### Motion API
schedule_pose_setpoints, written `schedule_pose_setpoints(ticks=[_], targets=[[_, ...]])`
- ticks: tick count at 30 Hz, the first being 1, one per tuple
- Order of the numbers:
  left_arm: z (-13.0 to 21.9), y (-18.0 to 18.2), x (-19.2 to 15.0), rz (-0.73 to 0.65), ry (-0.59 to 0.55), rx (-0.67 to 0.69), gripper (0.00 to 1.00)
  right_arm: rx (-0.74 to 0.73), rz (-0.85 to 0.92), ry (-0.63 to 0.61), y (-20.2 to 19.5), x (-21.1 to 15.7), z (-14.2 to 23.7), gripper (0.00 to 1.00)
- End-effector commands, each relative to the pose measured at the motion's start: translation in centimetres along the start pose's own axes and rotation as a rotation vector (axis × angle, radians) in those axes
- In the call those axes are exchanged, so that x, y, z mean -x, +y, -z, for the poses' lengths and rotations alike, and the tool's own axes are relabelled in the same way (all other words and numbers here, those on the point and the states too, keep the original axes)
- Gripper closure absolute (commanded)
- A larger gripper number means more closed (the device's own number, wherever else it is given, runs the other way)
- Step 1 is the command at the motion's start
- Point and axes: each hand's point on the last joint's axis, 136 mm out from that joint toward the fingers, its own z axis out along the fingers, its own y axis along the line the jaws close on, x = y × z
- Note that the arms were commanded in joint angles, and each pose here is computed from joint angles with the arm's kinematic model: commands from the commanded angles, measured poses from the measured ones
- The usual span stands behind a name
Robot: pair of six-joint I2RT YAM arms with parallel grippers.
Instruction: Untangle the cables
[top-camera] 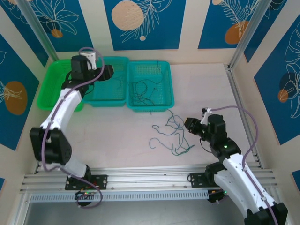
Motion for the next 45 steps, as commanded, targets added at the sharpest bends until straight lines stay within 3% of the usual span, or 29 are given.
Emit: schedule_pose_setpoints(ticks=[1,6,10,15,20,23,25,26,32,39,45], targets=[[5.3,-7.4,1.6,0.020,-0.112,-0.275,0.20,-0.010,0.036,0.100,0.7,-1.0,-1.0,0.74],[11.0,-15.2,-4.5,-0.183,-0.032,-0.460,0.19,-0.110,0.048,0.234,0.1,-1.6,-4.4,0.74],[15.4,-19.4,-10.2,-0.357,0.044,-0.648,0.18,-0.326,-0.030,0.284,-3.2,-1.5,-6.6,0.71],[18.6,-18.4,-15.9,-0.610,0.132,-0.678,0.17,-0.522,-0.065,0.301,-6.9,-1.2,-8.4,0.64],[18.1,-14.9,-18.6,-0.753,0.187,-0.558,0.17,-0.513,-0.166,0.347,-8.2,-1.7,-9.6,0.63],[17.2,-14.7,-19.5,-0.763,0.170,-0.562,0.17,-0.496,-0.176,0.382,-7.9,-2.8,-10.4,0.61],[16.7,-14.9,-20.0,-0.759,0.161,-0.585,0.17,-0.510,-0.188,0.386,-8.4,-3.2,-10.6,0.46],[16.6,-15.0,-20.2,-0.757,0.159,-0.592,0.17,-0.524,-0.189,0.383,-8.8,-3.2,-10.6,0.44],[16.6,-14.7,-21.0,-0.775,0.147,-0.602,0.17,-0.504,-0.217,0.409,-8.7,-3.6,-11.0,0.48],[16.8,-14.2,-21.5,-0.777,0.114,-0.596,0.17,-0.432,-0.202,0.273,-6.2,-0.7,-8.9,0.47],[16.8,-14.3,-21.5,-0.787,0.109,-0.599,0.16,-0.618,-0.188,0.269,-9.0,-0.5,-7.9,0.48]])
